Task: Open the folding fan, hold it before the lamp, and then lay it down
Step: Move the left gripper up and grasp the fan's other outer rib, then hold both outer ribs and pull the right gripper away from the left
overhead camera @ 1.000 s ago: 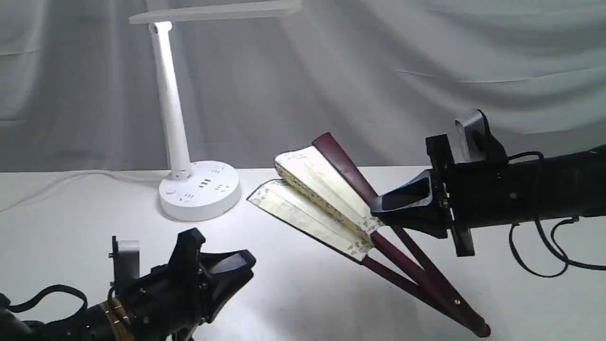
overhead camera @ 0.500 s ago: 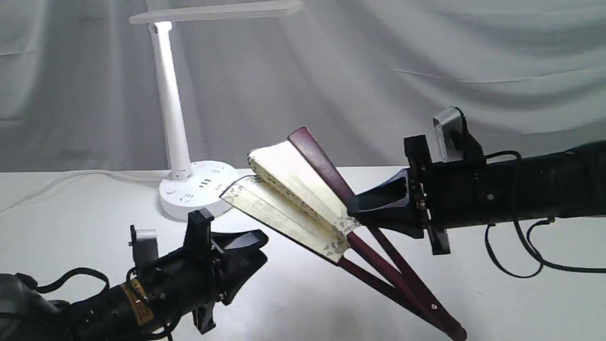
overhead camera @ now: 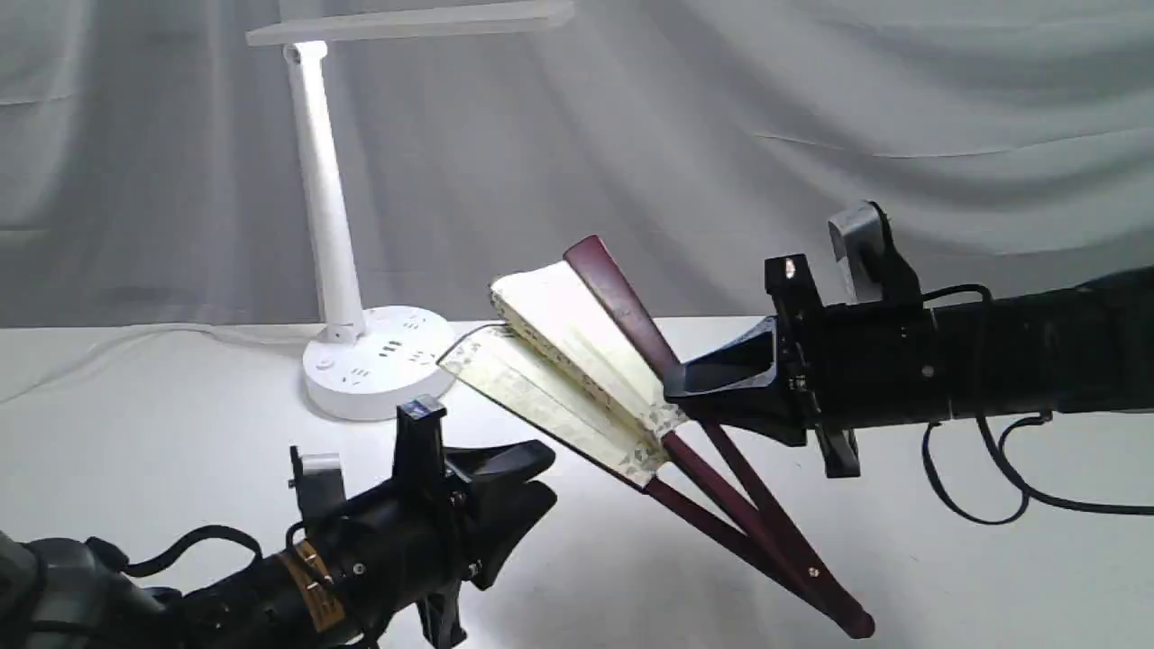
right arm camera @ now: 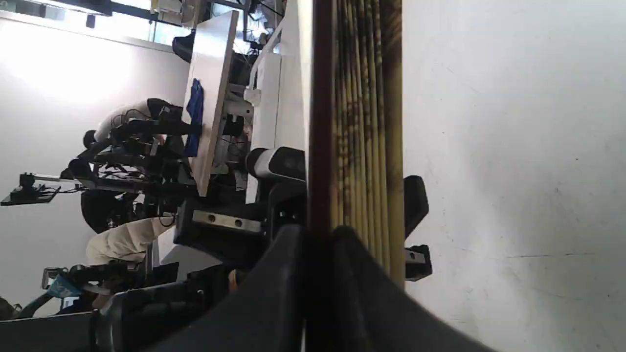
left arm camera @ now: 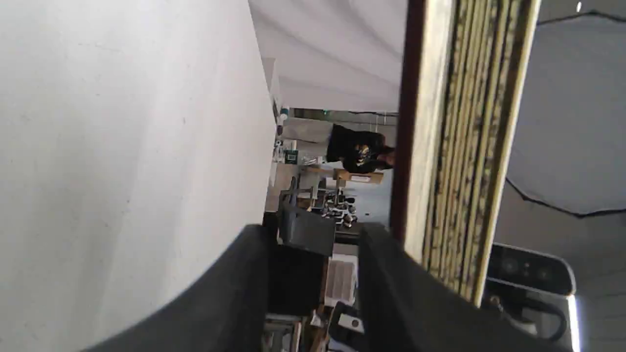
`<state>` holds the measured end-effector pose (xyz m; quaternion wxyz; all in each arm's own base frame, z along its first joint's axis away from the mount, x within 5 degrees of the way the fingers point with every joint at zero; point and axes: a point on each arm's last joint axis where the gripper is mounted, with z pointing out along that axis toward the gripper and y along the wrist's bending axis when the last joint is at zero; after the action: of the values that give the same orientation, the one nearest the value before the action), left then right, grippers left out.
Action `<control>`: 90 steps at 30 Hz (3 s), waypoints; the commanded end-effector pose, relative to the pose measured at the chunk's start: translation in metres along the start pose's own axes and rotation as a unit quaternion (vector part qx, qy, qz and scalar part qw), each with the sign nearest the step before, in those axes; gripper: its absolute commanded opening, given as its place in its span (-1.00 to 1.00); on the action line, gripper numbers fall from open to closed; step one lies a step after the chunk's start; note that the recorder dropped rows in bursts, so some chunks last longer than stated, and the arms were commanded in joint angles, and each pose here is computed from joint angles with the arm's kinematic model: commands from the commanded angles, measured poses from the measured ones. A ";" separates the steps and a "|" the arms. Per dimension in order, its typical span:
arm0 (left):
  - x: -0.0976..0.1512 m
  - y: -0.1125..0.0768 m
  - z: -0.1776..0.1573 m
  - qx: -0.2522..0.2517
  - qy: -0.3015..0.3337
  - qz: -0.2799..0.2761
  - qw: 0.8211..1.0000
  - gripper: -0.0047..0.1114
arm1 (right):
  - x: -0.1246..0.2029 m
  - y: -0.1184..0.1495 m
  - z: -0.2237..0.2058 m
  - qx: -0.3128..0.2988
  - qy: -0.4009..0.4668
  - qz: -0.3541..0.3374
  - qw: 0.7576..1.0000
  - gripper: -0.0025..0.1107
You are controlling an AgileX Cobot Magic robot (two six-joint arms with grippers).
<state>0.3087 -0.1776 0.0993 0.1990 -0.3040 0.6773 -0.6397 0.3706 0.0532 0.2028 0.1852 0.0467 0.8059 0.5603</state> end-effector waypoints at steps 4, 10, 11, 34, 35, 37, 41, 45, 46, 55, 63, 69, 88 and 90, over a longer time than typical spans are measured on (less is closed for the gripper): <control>0.002 -0.002 0.001 0.006 0.003 -0.036 0.999 -0.37 | 0.000 0.003 -0.001 0.000 -0.007 -0.021 1.000 -0.96; -0.001 -0.008 0.001 0.018 -0.012 -0.048 0.999 -0.38 | 0.000 -0.001 0.001 0.003 -0.004 -0.018 1.000 -0.96; -0.001 -0.011 0.001 0.023 -0.014 -0.048 0.998 -0.38 | 0.000 -0.003 0.002 0.004 -0.001 -0.016 1.000 -0.96; -0.016 -0.011 -0.001 0.040 -0.096 -0.052 0.993 -0.38 | -0.001 -0.011 0.008 -0.050 -0.007 0.009 0.999 -0.96; -0.017 -0.011 -0.001 0.040 -0.099 -0.051 0.993 -0.38 | -0.001 -0.011 0.009 -0.050 -0.006 0.009 0.999 -0.96; -0.018 -0.011 -0.001 0.041 -0.104 -0.053 0.992 -0.38 | 0.000 -0.010 0.011 -0.051 -0.002 0.008 0.999 -0.96; -0.018 -0.013 0.001 0.045 -0.099 -0.050 0.993 -0.38 | 0.005 -0.006 0.021 -0.055 0.012 0.004 0.998 -0.96; -0.015 -0.015 0.004 0.046 -0.082 -0.041 0.995 -0.38 | 0.008 -0.003 0.026 -0.057 0.020 0.001 0.998 -0.96; -0.015 -0.015 0.004 0.046 -0.081 -0.041 0.995 -0.38 | 0.009 -0.002 0.027 -0.058 0.021 0.001 0.998 -0.96; -0.014 -0.015 0.004 0.045 -0.076 -0.039 0.995 -0.39 | 0.010 -0.001 0.029 -0.059 0.024 0.000 0.998 -0.96; -0.012 -0.015 0.005 0.042 -0.064 -0.036 0.996 -0.92 | 0.010 -0.001 0.029 -0.059 0.024 0.000 0.998 -0.96; -0.010 -0.014 0.005 0.039 -0.053 -0.031 0.997 -0.92 | 0.010 -0.001 0.029 -0.059 0.024 0.000 0.998 -0.96; -0.011 -0.014 0.005 0.041 -0.058 -0.051 0.996 -0.92 | -0.005 -0.009 0.028 -0.019 -0.056 0.022 0.998 -0.96; -0.013 -0.015 0.005 0.043 -0.065 -0.055 0.995 -0.92 | -0.005 -0.010 0.028 -0.012 -0.060 0.022 0.998 -0.96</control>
<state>0.3250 -0.1678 0.1102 0.2329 -0.3825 0.6170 -0.6471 0.3821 0.0762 0.1834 0.1931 0.0788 0.7879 0.5794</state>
